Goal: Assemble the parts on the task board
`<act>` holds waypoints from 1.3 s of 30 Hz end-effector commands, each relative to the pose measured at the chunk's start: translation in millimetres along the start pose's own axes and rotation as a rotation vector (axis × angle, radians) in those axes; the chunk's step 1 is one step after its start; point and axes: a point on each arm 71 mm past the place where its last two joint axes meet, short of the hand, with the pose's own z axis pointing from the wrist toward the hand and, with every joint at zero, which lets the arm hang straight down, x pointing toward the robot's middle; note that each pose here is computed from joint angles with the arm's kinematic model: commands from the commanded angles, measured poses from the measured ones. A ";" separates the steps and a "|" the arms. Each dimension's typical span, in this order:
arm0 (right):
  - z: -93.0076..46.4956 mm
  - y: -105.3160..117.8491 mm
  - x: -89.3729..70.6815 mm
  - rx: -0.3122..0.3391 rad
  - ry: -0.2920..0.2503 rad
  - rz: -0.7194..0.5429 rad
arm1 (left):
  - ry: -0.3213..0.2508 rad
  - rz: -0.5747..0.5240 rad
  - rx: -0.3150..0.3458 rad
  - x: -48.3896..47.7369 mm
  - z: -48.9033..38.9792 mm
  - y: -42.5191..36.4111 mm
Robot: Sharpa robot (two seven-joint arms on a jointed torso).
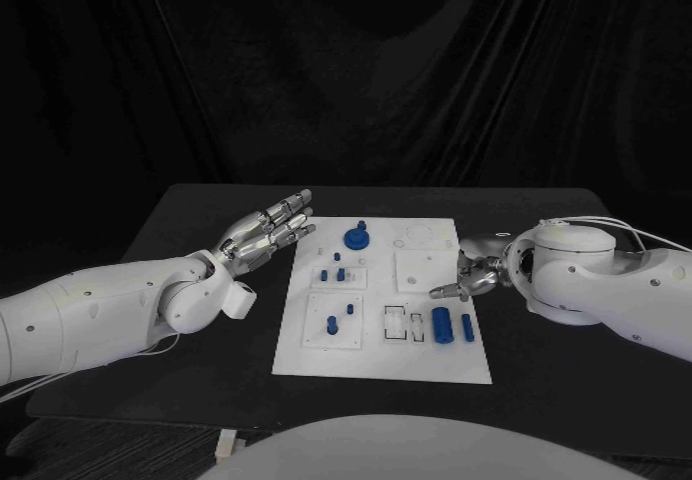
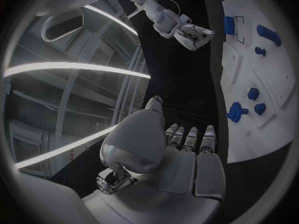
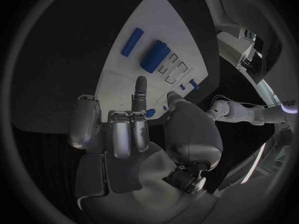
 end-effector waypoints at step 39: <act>27.7 11.9 50.0 0.056 0.103 0.078 | 0.007 -0.023 0.024 2.5 -1.4 5.1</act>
